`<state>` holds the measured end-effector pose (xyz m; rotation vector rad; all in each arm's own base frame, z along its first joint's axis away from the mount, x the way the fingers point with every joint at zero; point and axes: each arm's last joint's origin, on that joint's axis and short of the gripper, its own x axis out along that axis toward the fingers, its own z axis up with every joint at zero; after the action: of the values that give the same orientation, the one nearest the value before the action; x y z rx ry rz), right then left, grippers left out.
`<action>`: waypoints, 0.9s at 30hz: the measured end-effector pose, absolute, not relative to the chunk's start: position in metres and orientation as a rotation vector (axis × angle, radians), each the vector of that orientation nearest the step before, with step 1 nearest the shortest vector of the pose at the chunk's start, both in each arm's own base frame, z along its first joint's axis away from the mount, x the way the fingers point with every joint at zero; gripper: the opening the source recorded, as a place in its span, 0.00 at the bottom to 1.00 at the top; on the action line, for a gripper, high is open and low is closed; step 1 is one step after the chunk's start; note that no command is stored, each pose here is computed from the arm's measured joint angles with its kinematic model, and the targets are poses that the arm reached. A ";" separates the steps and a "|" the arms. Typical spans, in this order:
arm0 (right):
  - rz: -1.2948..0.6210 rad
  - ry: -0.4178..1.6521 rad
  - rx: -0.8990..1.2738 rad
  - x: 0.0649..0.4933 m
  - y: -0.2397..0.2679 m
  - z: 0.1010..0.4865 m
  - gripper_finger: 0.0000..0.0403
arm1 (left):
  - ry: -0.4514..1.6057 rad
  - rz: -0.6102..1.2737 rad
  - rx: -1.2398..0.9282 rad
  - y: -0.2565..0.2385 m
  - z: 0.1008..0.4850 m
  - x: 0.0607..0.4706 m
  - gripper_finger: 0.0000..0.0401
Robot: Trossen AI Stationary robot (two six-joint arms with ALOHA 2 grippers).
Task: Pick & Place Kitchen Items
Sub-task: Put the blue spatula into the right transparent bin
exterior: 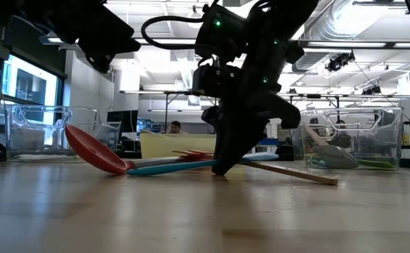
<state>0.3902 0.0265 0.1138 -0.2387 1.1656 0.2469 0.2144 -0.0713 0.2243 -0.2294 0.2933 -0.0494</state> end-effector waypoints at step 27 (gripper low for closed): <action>0.133 0.906 -0.270 0.359 0.078 0.221 0.05 | 0.306 -0.094 -0.151 -0.072 0.223 0.214 0.31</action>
<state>0.3588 0.0775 0.2210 -0.2704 0.9062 0.1331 0.2138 -0.0722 0.2234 -0.1512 0.3062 -0.0940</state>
